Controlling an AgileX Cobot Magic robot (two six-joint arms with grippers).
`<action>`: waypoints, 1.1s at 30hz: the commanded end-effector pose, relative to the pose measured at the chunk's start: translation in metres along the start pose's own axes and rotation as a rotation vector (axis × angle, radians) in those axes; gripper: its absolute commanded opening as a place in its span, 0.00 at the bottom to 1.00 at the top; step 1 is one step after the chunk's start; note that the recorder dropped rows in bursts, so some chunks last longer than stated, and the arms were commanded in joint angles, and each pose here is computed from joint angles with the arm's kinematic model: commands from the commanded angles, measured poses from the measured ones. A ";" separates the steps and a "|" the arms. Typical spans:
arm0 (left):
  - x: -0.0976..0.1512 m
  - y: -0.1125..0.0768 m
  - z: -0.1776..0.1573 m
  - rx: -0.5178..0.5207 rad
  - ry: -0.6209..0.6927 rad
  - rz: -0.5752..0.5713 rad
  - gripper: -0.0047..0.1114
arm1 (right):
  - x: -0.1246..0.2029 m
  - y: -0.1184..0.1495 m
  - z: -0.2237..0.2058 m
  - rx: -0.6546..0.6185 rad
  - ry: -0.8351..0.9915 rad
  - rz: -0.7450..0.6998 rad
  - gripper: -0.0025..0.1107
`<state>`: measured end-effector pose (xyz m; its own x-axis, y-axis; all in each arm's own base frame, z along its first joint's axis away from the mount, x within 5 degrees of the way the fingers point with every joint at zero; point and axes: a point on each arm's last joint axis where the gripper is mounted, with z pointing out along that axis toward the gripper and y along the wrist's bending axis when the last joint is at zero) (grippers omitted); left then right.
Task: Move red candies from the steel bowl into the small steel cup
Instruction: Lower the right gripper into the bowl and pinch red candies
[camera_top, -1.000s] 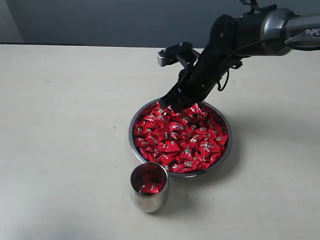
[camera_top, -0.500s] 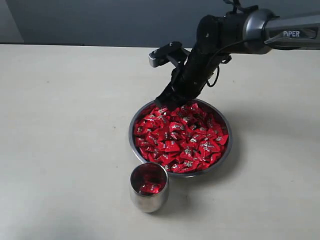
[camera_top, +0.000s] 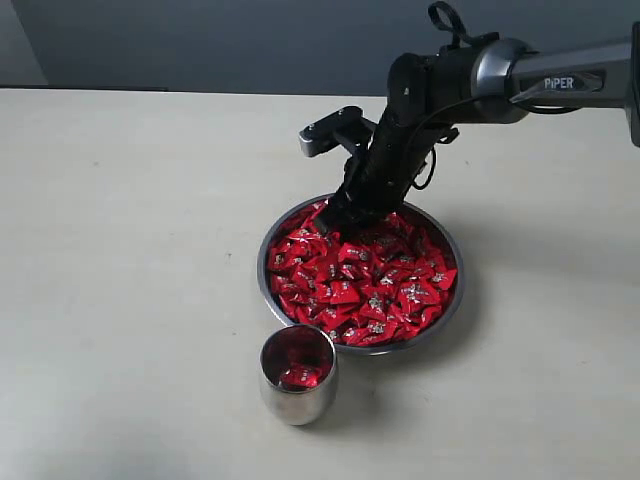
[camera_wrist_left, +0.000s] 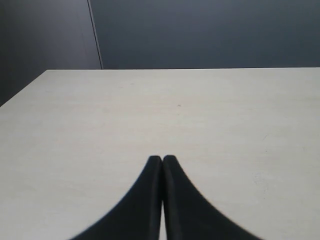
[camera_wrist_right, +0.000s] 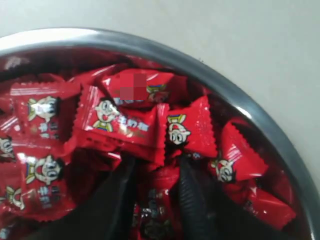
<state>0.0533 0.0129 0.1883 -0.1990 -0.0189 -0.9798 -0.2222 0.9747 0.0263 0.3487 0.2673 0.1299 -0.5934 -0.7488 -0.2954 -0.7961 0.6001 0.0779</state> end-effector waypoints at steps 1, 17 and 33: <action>0.001 0.000 0.000 -0.001 -0.002 -0.002 0.04 | -0.001 -0.002 -0.001 0.013 -0.006 -0.005 0.28; 0.001 0.000 0.000 -0.001 -0.002 -0.002 0.04 | -0.001 -0.005 0.000 0.038 -0.005 -0.015 0.01; 0.001 0.000 0.000 -0.001 -0.002 -0.002 0.04 | -0.007 0.000 -0.057 0.087 -0.063 -0.008 0.02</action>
<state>0.0533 0.0129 0.1883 -0.1990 -0.0189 -0.9798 -0.2222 0.9747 0.0263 0.3473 0.2600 0.1765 -0.5801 -0.7325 -0.3564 -0.7850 0.6195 0.0045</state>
